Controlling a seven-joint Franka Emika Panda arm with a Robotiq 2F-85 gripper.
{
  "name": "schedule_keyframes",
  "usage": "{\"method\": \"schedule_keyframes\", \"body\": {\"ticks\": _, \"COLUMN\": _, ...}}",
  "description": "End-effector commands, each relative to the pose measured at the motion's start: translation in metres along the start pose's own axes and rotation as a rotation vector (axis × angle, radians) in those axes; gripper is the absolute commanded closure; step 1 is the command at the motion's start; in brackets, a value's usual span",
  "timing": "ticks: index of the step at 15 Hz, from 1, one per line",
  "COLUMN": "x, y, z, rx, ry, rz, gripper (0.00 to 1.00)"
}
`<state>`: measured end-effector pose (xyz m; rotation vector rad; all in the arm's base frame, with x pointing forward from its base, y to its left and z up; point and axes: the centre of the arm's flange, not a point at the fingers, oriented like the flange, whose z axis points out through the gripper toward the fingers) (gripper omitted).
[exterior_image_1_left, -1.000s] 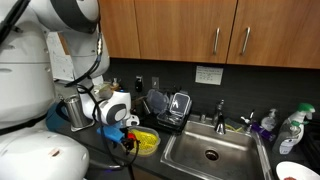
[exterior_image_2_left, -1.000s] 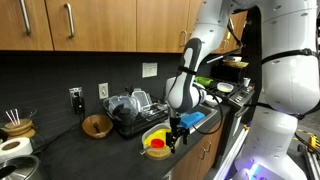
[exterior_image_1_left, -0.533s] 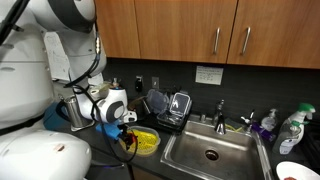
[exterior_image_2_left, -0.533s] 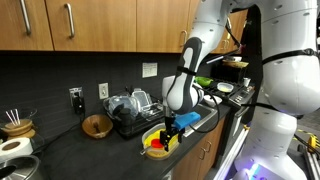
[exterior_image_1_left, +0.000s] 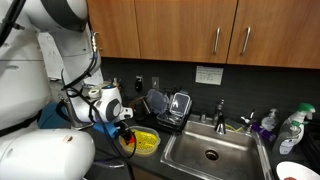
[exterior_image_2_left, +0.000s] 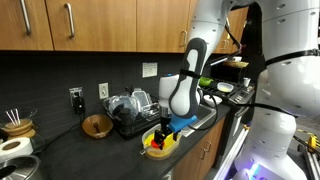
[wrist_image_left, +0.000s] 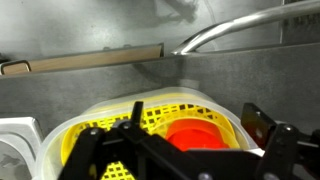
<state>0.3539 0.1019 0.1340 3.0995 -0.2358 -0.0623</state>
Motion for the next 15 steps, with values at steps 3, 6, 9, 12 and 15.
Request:
{"method": "schedule_keyframes", "body": {"ticks": 3, "x": -0.055, "y": 0.013, "z": -0.021, "rx": -0.002, "ry": 0.101, "rz": 0.011, "gripper": 0.0}}
{"method": "schedule_keyframes", "body": {"ticks": 6, "x": 0.003, "y": -0.012, "z": -0.008, "rx": 0.005, "ry": 0.087, "rz": 0.001, "gripper": 0.0}}
{"method": "schedule_keyframes", "body": {"ticks": 9, "x": 0.003, "y": -0.014, "z": -0.009, "rx": 0.005, "ry": 0.097, "rz": -0.003, "gripper": 0.0}}
{"method": "schedule_keyframes", "body": {"ticks": 12, "x": 0.003, "y": -0.013, "z": -0.009, "rx": 0.005, "ry": 0.098, "rz": -0.001, "gripper": 0.0}}
{"method": "schedule_keyframes", "body": {"ticks": 15, "x": 0.004, "y": -0.013, "z": -0.008, "rx": 0.005, "ry": 0.099, "rz": -0.001, "gripper": 0.0}}
